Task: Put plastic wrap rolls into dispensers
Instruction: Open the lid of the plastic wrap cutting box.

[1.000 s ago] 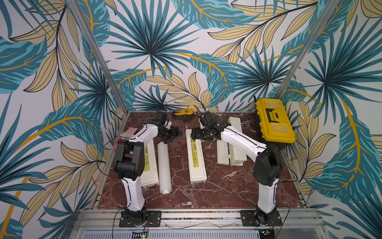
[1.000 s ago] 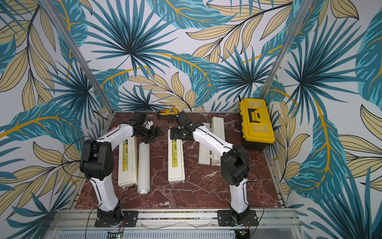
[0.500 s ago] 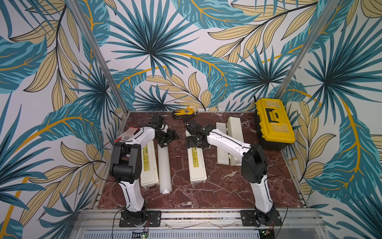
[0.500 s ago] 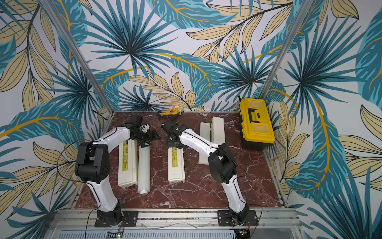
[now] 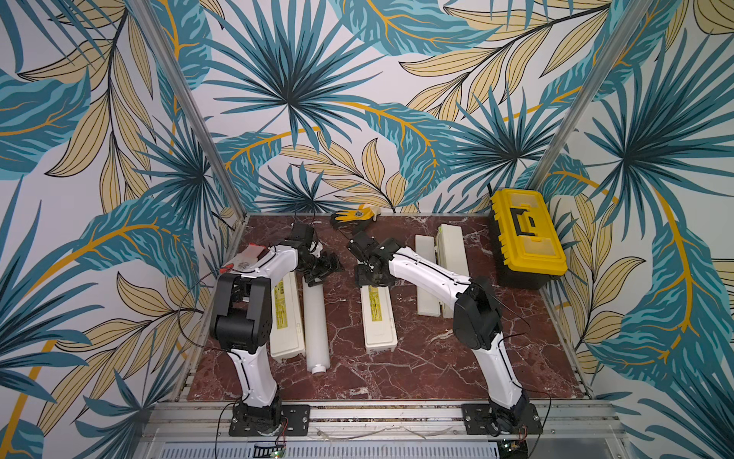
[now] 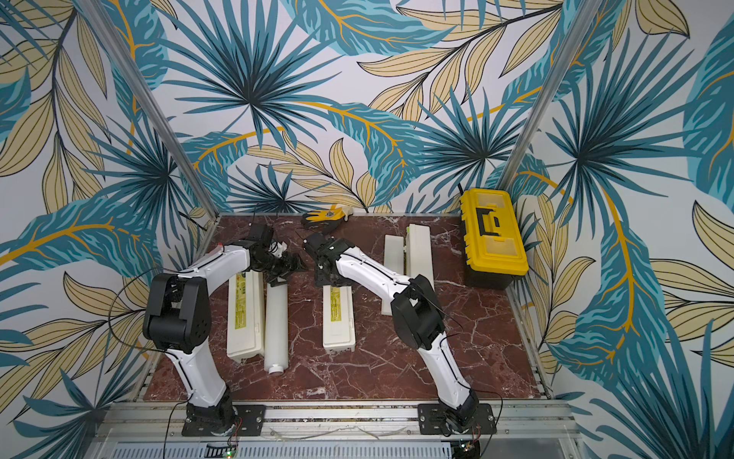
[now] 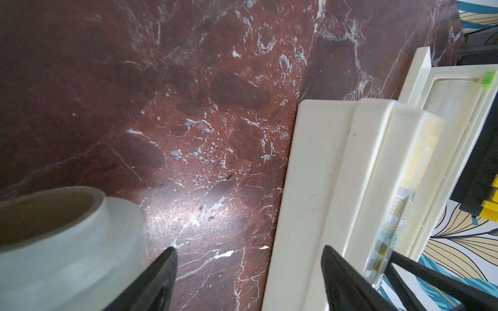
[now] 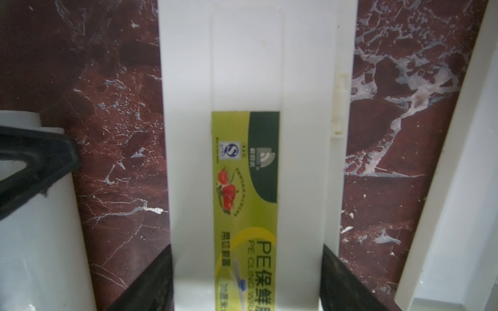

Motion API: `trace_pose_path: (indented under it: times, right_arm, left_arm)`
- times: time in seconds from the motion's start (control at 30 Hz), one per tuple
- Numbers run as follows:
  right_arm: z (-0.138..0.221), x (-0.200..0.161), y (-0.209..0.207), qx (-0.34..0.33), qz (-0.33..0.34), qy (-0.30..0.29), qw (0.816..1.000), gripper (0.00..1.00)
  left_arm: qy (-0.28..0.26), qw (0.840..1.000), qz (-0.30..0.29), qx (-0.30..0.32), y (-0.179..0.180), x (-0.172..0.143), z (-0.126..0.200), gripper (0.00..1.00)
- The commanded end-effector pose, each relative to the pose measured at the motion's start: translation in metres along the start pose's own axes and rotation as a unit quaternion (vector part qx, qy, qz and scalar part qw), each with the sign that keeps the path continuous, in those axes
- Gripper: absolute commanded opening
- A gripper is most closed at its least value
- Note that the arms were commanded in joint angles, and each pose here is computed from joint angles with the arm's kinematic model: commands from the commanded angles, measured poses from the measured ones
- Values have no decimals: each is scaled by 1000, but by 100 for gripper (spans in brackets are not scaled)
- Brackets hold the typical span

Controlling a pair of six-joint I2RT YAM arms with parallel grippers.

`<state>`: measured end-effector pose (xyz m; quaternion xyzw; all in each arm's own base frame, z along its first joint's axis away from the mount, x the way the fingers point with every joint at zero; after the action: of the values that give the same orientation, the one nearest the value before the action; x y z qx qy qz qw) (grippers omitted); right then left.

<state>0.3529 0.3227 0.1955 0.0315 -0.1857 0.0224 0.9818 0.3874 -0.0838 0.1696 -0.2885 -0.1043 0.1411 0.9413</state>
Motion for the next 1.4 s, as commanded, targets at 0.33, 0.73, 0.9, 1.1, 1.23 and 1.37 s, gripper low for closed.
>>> trace_pose_path:
  times: [0.33, 0.73, 0.9, 1.1, 1.23, 1.37]
  right_arm:
    - [40, 4, -14, 141, -43, -49, 988, 67]
    - [29, 5, -15, 228, -27, -15, 973, 77]
    - [38, 7, -35, 221, -27, -34, 974, 99]
    - [61, 5, -75, 239, -14, -52, 970, 99]
    - [61, -2, -92, 292, 28, -5, 956, 99]
    - [50, -13, -97, 349, 50, 47, 935, 99]
  left_arm:
    - [14, 999, -36, -13, -33, -17, -4, 85]
    - [26, 998, -54, -23, -67, -28, -17, 84]
    - [26, 997, -62, -30, -83, -35, -16, 84]
    - [15, 996, -72, -43, -101, -41, -7, 85]
    - [20, 995, -83, -50, -116, -44, -12, 85]
    - [32, 995, -85, -51, -123, -48, -23, 84]
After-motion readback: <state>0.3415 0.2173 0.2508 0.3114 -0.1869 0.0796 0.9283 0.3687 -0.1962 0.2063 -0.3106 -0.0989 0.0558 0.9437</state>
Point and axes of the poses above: each gripper's point midway between its finger pads, its own z axis back along the fingers, its own y axis along the line the jaws close on, x = y × z, the point moved 10 cm from there along z, back along the fingers, and after that the axes turned 1 degree about -z, right-handed, at the moved point
